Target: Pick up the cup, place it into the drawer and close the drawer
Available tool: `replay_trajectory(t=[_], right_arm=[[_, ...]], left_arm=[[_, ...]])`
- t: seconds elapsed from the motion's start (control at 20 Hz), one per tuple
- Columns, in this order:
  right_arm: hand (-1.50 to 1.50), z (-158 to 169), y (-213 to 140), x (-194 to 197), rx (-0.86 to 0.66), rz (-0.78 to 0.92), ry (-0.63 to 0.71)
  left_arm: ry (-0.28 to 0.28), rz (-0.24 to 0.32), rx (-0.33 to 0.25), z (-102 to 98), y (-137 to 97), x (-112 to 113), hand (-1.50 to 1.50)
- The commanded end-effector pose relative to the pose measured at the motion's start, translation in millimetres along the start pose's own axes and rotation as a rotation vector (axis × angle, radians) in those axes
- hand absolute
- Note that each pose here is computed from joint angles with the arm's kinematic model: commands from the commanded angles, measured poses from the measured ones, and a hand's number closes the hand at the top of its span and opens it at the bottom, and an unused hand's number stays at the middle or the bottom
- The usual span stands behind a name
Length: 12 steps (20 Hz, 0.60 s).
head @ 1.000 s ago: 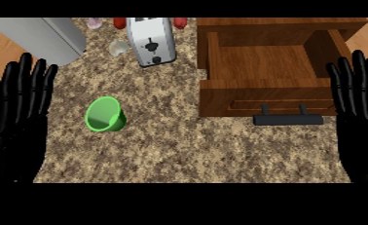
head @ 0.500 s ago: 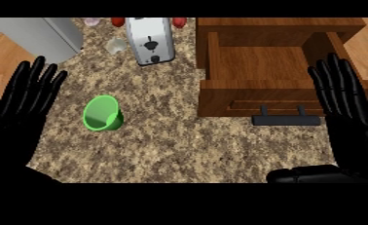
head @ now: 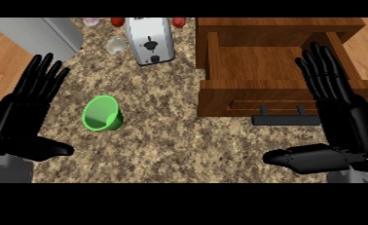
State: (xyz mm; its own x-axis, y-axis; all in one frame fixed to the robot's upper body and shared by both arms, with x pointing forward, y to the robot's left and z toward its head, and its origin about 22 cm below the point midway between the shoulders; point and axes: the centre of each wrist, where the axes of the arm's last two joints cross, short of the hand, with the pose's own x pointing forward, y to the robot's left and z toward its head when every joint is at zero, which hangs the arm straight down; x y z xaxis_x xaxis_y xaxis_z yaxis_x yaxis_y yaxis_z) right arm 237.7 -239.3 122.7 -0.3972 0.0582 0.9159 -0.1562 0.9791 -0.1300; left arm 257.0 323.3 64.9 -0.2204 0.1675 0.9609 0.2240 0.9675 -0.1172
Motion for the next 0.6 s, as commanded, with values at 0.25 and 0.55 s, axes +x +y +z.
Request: replay_trajectory(t=[0.25, 0.55], right_arm=[[-1.50, -28, -4, -4, 0.010, 0.012, -0.036], [-1.50, -25, -20, 15, 0.018, 0.032, -0.028]], left_arm=[[0.103, -0.024, 0.037, -7, 36, -58, -1.50], [0.142, -0.074, 0.094, 13, 44, -93, -1.50]])
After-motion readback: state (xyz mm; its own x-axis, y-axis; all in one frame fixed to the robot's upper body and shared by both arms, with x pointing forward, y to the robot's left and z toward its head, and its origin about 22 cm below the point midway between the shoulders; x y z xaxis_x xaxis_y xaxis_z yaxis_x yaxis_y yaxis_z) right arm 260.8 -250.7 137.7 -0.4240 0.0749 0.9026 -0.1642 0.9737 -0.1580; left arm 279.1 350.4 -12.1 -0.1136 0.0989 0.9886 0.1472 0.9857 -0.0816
